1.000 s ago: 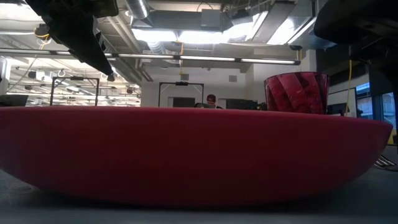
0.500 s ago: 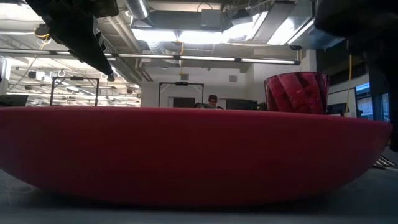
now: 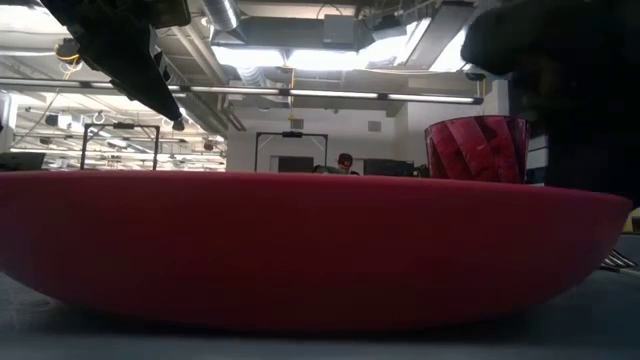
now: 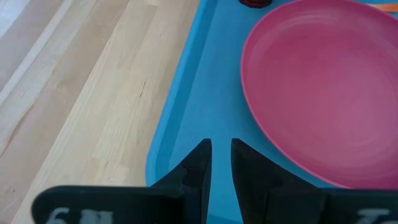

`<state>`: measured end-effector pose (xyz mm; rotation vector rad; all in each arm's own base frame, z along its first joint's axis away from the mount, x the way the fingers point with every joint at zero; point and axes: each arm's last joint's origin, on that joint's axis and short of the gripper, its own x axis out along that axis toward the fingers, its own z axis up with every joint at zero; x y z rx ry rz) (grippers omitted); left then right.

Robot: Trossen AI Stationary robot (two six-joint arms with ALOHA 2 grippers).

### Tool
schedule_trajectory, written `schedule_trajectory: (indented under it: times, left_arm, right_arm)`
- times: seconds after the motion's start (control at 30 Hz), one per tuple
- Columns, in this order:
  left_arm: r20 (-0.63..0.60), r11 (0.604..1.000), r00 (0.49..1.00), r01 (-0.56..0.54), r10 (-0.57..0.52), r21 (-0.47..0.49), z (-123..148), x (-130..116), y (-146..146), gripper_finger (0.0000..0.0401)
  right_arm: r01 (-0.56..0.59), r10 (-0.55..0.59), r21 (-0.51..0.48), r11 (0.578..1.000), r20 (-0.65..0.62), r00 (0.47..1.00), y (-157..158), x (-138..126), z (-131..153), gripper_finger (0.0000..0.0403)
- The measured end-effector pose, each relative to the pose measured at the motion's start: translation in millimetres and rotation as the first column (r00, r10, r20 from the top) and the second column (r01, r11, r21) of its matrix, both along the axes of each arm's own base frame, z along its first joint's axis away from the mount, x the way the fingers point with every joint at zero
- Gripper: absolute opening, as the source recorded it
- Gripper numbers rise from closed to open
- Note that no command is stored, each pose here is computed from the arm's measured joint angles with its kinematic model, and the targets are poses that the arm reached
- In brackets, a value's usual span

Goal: Pick and place plate/cup/fork/spoon on tray
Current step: Put the orange spoon on the blue tray to the left of the orange fork

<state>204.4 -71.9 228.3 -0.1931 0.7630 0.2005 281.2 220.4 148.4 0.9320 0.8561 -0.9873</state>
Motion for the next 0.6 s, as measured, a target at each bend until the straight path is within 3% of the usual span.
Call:
schedule_trajectory:
  times: [0.6]
  left_arm:
    - [0.0,1.0,1.0,0.0,0.0,0.0,0,0,0,0.0054]
  right_arm:
    - [-0.021,0.021,-0.008,1.0,-0.047,0.999,-15,8,-4,0.0046]
